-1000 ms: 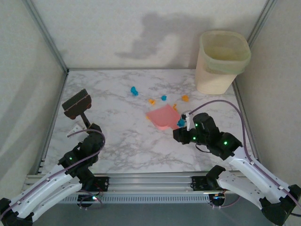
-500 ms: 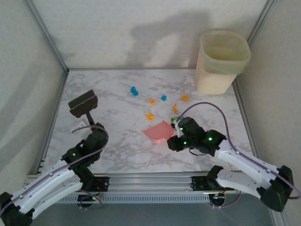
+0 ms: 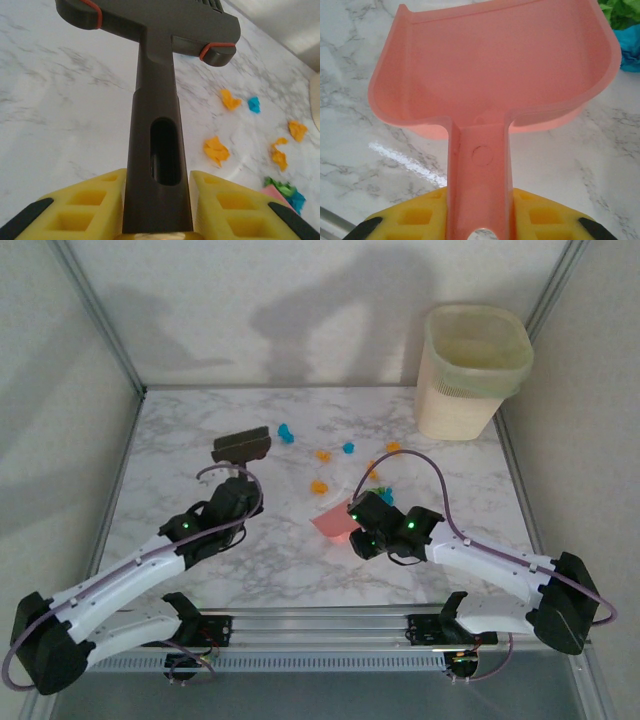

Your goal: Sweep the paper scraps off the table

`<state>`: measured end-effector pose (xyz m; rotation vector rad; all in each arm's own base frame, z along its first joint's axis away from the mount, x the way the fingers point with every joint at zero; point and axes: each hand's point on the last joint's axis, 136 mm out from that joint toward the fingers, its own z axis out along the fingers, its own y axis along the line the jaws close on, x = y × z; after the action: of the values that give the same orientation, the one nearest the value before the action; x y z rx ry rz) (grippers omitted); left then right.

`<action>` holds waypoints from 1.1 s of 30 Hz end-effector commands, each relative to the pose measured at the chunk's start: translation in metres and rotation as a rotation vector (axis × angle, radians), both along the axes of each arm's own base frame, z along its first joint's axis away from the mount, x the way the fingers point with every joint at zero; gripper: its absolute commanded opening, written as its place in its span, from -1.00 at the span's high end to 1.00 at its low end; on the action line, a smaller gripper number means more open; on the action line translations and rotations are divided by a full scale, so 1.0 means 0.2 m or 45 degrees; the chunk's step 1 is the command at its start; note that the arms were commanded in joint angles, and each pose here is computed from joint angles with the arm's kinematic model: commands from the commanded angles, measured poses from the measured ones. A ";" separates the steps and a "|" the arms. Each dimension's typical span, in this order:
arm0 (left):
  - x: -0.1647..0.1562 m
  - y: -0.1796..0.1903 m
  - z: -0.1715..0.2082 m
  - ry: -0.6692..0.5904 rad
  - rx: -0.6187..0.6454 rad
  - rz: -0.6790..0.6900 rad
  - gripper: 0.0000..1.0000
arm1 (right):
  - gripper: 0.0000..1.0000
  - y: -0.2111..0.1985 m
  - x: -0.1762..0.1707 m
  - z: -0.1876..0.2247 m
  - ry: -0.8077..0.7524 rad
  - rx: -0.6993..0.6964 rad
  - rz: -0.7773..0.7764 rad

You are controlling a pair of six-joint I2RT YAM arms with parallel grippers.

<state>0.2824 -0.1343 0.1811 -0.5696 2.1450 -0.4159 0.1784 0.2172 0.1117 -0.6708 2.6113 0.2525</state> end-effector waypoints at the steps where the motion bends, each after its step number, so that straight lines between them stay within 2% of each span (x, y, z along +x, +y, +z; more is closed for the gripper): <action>1: 0.05 -0.18 0.09 -0.021 -0.087 -0.165 1.00 | 1.00 0.00 0.02 -0.04 -0.039 0.009 -0.034; 5: 0.09 -0.35 0.04 0.061 -0.115 -0.289 1.00 | 1.00 0.00 0.00 -0.10 -0.011 0.012 -0.032; 10: 0.14 -0.46 0.03 0.113 -0.112 -0.339 1.00 | 1.00 0.02 -0.02 -0.17 0.027 0.034 -0.005; 18: 0.11 -0.66 -0.10 0.321 -0.124 -0.518 1.00 | 1.00 0.02 0.02 -0.31 0.102 -0.049 0.020; 27: 0.07 -0.67 -0.15 0.400 -0.078 -0.521 1.00 | 1.00 0.04 0.05 -0.41 0.141 -0.018 -0.005; 33: 0.02 -0.71 -0.19 0.474 -0.066 -0.581 1.00 | 1.00 0.03 0.06 -0.45 0.136 -0.011 -0.034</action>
<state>0.2917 -0.2653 0.1365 -0.2504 2.6134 -0.6329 0.2004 0.2344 0.0393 -0.6449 2.6518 0.3104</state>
